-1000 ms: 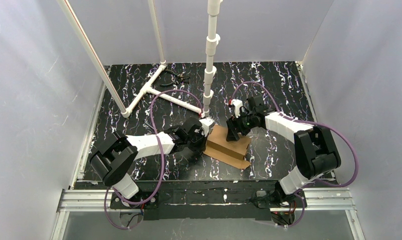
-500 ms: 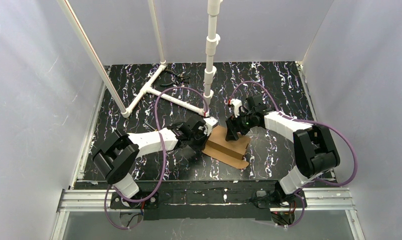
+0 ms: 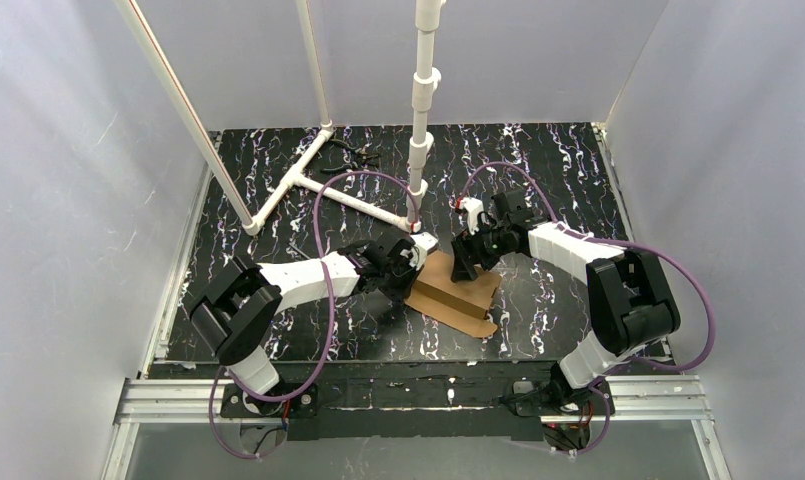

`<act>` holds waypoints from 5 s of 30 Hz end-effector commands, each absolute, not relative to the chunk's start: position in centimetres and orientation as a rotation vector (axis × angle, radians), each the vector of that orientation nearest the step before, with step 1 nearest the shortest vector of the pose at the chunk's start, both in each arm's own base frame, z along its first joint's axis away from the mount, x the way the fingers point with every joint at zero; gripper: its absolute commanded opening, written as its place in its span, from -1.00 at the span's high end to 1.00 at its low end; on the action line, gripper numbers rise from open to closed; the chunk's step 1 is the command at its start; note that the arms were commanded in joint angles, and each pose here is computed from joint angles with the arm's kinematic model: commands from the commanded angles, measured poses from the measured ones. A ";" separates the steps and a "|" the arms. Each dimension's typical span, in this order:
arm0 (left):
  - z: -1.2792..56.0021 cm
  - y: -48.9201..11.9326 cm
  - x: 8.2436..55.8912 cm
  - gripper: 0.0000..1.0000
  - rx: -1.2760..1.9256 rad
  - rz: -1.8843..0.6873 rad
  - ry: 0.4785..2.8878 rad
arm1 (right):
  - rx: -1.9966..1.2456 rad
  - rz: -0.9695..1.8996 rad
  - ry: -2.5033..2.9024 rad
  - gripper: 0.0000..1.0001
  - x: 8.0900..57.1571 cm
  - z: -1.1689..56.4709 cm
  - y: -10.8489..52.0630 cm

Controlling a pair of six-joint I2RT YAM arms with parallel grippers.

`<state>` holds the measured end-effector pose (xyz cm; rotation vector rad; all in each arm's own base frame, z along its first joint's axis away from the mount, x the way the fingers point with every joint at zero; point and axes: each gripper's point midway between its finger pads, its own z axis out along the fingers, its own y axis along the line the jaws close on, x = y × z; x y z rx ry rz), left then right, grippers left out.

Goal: Fold the paper box

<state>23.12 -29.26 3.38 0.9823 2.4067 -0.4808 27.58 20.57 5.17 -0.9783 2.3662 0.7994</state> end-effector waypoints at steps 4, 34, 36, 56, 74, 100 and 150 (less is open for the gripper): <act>4.5 -29.9 24.6 1.00 0.895 -0.500 2.414 | -1.043 0.592 2.478 -0.70 27.4 1.4 18.1; 4.5 -28.8 24.5 1.00 0.692 -0.490 2.461 | -1.063 0.581 2.491 -0.70 27.1 1.0 18.2; 4.8 -29.1 24.2 1.00 0.753 -0.521 2.433 | -1.064 0.583 2.489 -0.70 27.1 1.1 18.2; 4.5 -29.3 22.6 1.00 0.975 -0.581 2.382 | -1.071 0.589 2.489 -0.71 27.0 1.0 18.4; 4.9 -29.3 24.0 1.00 1.013 -0.499 2.391 | -1.076 0.585 2.489 -0.71 26.9 1.0 18.4; 7.3 -30.7 25.4 1.00 0.847 -0.563 2.391 | -1.098 0.588 2.495 -0.69 26.6 0.6 18.7; 5.7 -29.1 23.2 1.00 0.837 -0.596 2.351 | -1.116 0.565 2.516 -0.68 26.4 0.1 18.6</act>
